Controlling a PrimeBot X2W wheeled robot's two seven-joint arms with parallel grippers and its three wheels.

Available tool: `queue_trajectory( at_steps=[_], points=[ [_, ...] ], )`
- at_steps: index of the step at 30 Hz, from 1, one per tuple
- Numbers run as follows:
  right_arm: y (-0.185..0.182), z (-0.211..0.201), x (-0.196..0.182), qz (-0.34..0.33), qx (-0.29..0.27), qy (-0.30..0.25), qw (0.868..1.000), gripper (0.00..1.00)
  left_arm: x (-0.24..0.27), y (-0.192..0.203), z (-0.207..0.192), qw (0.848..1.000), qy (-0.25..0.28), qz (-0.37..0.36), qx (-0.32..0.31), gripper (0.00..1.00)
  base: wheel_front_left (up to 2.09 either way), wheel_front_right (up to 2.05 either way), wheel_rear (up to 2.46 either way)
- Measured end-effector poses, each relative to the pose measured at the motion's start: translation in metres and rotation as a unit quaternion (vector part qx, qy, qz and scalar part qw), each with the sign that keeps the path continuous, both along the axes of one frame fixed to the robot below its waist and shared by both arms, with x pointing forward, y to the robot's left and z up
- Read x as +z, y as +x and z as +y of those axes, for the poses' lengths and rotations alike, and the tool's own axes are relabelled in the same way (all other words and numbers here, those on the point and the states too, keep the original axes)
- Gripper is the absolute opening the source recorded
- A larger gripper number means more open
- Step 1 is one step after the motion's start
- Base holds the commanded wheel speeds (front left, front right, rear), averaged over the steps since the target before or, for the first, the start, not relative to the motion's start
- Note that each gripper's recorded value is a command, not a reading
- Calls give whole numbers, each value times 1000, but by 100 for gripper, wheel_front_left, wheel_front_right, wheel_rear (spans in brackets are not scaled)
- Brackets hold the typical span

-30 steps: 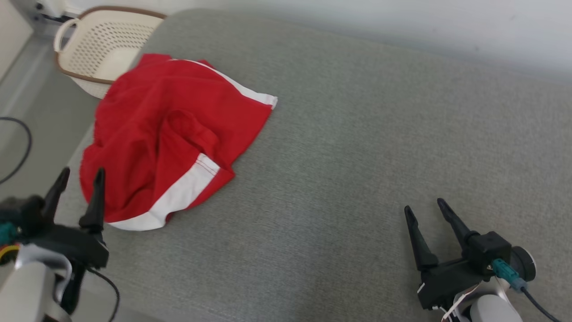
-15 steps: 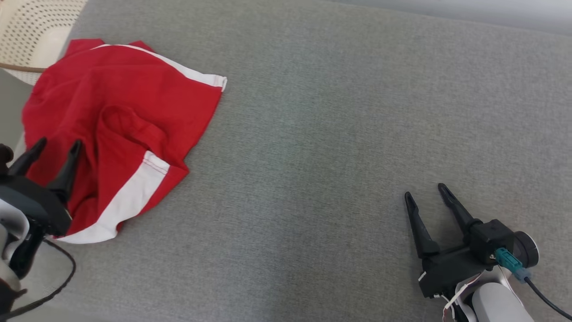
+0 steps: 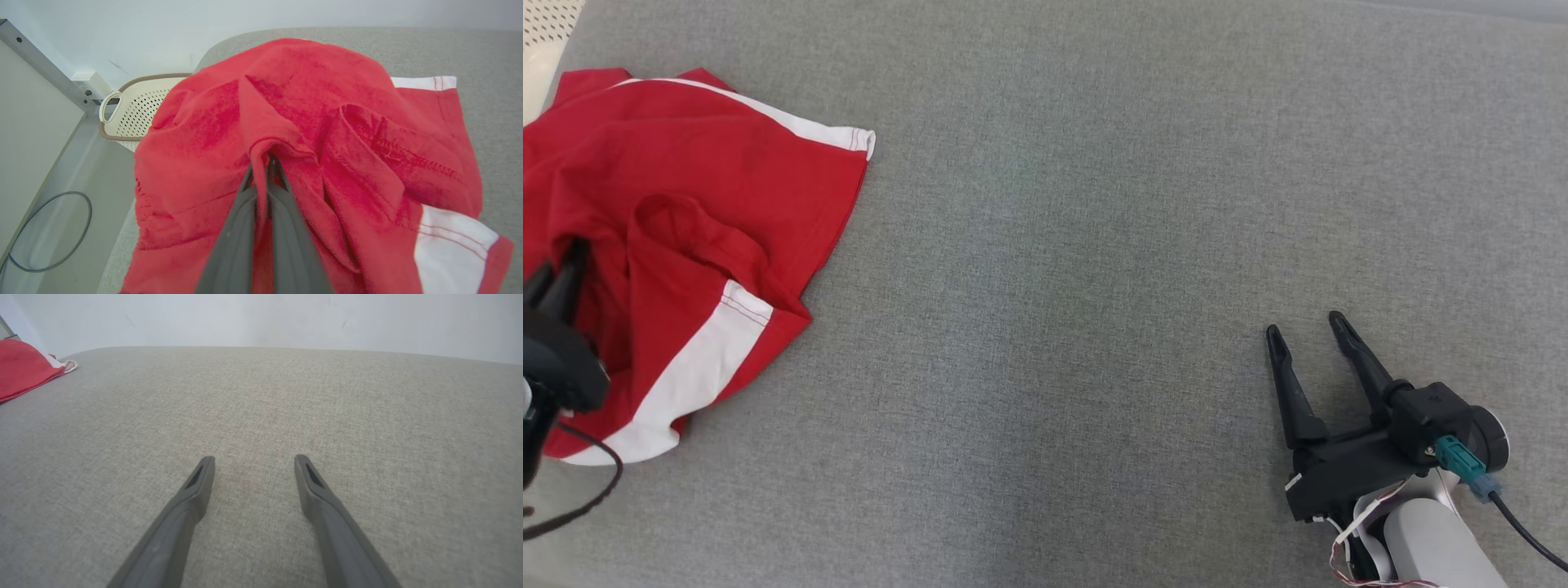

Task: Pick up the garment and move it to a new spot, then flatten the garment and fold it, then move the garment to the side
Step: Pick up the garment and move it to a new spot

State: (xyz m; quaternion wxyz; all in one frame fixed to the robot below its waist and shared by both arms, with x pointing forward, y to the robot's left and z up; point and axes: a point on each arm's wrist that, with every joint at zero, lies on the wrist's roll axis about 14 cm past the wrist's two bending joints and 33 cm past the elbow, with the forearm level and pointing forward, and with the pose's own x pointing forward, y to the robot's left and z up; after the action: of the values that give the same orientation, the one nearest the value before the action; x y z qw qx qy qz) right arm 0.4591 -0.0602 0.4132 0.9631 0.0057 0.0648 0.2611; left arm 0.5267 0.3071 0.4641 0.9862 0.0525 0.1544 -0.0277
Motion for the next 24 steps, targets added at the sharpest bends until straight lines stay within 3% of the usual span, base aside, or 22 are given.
queue_trajectory(
  at_steps=[4, 8, 13, 18, 24],
  points=[
    [-1, 0, 6, -2, -9, 8, 1000, 100, 27, 10, 0, 999, 14, -39, -9, 0, 0, 0, 0],
    [-3, -1, 15, -9, -19, 19, 1000, 100, 88, 32, -37, 990, 18, -122, -66, 0, 0, 0, 0],
    [-7, -2, 30, -22, -30, 30, 999, 100, 155, 36, -101, 965, -28, -227, -129, 0, 0, 0, 0],
    [-13, -14, 42, -32, -52, 35, 998, 100, 164, 21, -182, 940, -85, -259, -203, 0, 0, 0, 0],
    [-23, -40, 48, -36, -89, 30, 995, 100, 181, -10, -283, 897, -168, -288, -291, 0, 0, 0, 0]
  ],
)
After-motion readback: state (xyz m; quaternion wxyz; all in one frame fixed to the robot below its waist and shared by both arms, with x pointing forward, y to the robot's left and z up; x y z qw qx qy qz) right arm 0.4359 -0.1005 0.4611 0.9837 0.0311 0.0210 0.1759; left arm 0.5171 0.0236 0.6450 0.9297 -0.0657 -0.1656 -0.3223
